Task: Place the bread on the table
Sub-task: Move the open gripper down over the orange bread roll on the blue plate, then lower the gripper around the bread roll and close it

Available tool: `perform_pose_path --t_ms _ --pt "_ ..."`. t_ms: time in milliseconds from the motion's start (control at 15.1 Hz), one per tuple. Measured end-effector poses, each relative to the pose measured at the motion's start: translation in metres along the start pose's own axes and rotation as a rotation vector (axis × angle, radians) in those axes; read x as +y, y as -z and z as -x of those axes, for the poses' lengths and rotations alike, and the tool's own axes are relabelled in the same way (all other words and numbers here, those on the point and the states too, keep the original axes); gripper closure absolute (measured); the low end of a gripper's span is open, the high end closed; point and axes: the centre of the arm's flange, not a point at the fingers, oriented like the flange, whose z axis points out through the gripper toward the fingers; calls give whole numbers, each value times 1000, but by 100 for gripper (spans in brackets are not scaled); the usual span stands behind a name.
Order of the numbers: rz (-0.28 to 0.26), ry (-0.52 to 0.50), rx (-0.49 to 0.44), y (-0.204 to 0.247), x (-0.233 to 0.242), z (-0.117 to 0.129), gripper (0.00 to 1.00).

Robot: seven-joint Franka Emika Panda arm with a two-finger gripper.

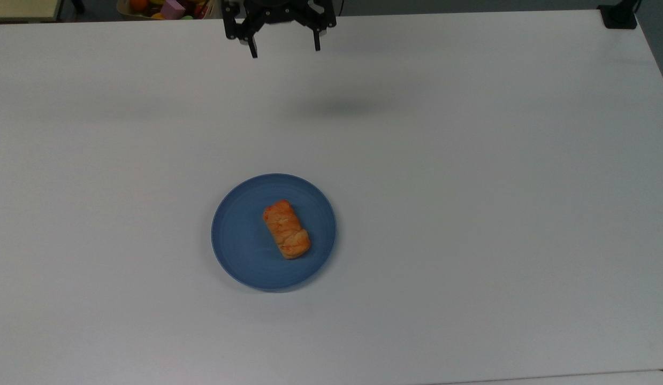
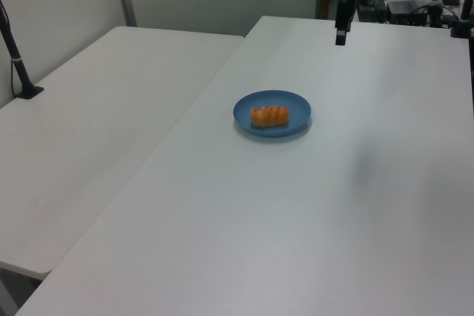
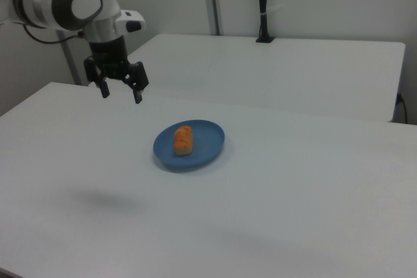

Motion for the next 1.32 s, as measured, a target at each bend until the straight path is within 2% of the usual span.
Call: perform_pose_path --t_ms 330,463,661,1058,1322 --pt "37 89 154 -24 20 -69 0" --pt "56 103 210 -49 28 -89 0" --pt "68 107 226 -102 34 -111 0" --pt "78 114 225 -158 36 -127 0" --pt "127 158 214 -206 30 -135 0"
